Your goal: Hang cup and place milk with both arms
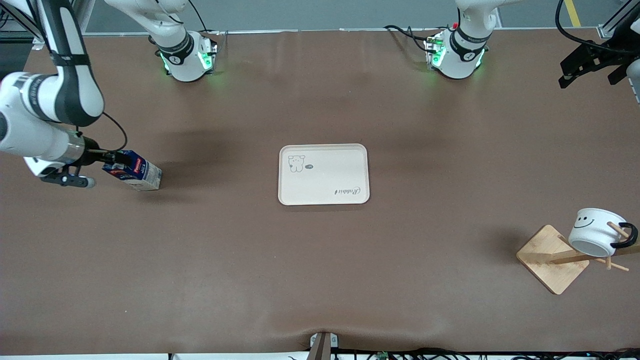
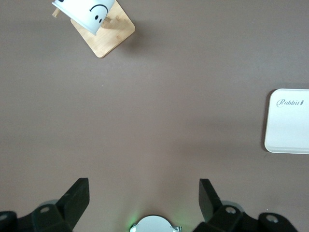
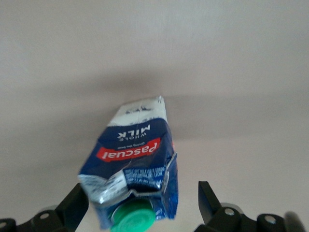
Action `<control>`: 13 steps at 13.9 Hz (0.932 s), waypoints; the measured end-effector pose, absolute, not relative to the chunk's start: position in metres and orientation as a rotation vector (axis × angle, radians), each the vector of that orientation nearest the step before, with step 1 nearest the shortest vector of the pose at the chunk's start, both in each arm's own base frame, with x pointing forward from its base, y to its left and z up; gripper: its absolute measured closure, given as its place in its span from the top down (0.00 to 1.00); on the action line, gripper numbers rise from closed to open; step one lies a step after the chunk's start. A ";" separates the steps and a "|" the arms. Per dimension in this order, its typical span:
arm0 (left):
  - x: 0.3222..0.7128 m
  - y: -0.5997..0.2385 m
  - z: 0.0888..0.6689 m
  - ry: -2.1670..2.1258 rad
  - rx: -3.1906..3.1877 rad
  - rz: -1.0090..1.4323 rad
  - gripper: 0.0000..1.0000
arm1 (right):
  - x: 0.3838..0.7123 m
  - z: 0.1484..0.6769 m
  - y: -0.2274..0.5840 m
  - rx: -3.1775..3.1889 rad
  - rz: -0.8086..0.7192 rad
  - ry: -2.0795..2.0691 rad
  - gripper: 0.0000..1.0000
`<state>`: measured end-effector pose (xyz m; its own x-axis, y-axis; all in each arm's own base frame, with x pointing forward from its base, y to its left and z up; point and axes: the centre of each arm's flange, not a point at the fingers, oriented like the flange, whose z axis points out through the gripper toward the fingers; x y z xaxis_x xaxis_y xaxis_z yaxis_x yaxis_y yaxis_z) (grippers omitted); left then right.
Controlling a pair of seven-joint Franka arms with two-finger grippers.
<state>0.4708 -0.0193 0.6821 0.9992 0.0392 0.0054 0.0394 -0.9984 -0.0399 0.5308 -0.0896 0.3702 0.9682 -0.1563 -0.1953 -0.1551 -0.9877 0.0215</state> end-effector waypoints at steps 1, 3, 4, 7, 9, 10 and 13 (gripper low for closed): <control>0.471 -0.020 0.683 -0.060 -3.103 -0.008 1.00 | 0.542 0.394 -0.090 3.112 -0.272 -0.243 1.00; 0.471 -0.021 0.683 -0.059 -3.117 -0.010 1.00 | 0.565 0.445 -0.090 3.114 -0.140 -0.236 1.00; 0.471 -0.021 0.683 -0.059 -3.120 -0.011 1.00 | 0.575 0.471 -0.091 3.112 -0.061 -0.234 1.00; 0.471 -0.021 0.684 -0.061 -3.121 -0.012 1.00 | 0.592 0.559 -0.086 3.104 0.100 -0.219 1.00; 0.471 -0.020 0.684 -0.065 -3.121 -0.013 1.00 | 0.579 0.609 -0.075 3.110 0.022 -0.202 1.00; 0.470 -0.019 0.685 -0.067 -3.122 -0.016 1.00 | 0.569 0.626 -0.070 3.112 -0.012 -0.195 1.00; 0.470 -0.018 0.688 -0.070 -3.122 -0.025 1.00 | 0.538 0.655 -0.065 3.114 -0.004 -0.192 1.00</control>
